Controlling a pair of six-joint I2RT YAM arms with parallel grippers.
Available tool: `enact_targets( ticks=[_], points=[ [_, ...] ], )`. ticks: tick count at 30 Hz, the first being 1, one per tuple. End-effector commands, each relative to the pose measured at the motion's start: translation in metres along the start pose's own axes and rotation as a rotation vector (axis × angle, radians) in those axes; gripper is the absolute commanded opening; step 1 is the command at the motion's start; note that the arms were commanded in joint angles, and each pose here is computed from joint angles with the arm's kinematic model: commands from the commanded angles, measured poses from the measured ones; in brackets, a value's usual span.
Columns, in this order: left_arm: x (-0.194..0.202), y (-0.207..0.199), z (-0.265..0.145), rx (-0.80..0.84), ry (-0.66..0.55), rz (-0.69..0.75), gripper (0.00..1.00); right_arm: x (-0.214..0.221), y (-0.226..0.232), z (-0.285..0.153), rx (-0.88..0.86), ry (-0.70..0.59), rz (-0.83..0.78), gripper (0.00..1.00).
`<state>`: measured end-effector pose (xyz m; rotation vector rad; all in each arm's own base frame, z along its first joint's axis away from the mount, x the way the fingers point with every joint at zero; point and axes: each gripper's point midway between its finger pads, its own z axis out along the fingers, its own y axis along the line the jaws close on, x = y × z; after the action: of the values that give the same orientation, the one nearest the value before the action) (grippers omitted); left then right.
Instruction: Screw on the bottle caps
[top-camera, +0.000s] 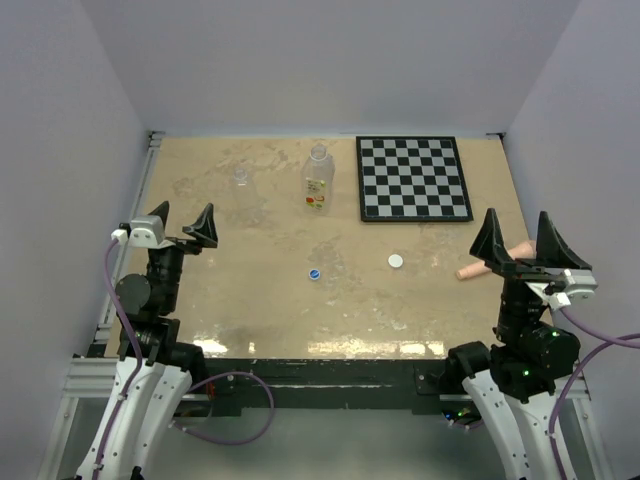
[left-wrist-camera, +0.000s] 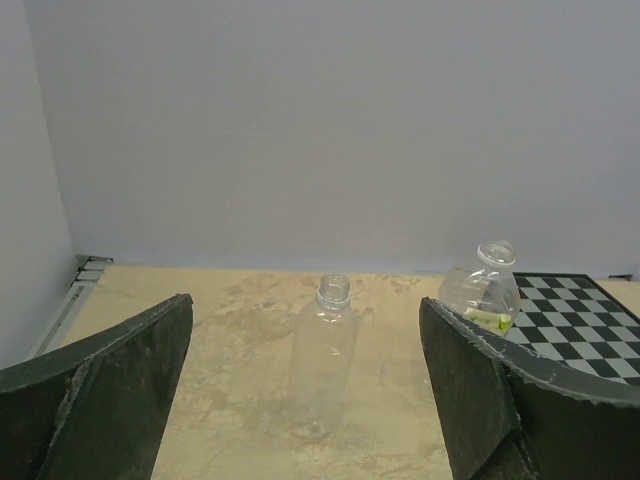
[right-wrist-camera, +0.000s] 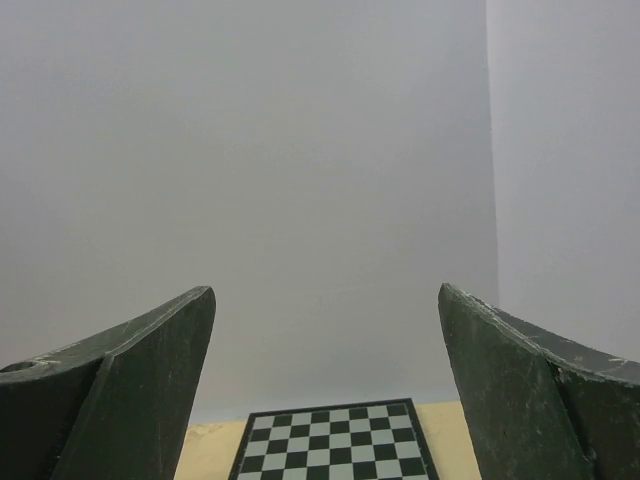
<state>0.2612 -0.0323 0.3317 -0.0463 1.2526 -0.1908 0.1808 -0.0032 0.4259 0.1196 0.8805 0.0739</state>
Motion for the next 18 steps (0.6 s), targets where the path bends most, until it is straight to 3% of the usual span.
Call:
enact_targets(
  ticks=[1, 6, 11, 18],
  points=[
    [-0.017, -0.005, 0.003, 0.022, -0.059, -0.021, 1.0, -0.013, -0.001, 0.003, 0.013, -0.017, 0.018, 0.99],
    [-0.027, -0.004, -0.002, 0.015, -0.085, -0.017, 1.0, 0.0, 0.018, 0.022, -0.037, 0.079, 0.096, 0.99],
    [-0.035, -0.003, -0.011, 0.013, -0.117, -0.022, 1.0, 0.054, 0.048, 0.054, -0.085, 0.308, 0.186, 0.99],
    [-0.045, -0.013, -0.022, 0.052, -0.148, -0.04, 1.0, 0.135, 0.136, 0.07, -0.465, 0.578, 0.282, 0.99]
  ],
)
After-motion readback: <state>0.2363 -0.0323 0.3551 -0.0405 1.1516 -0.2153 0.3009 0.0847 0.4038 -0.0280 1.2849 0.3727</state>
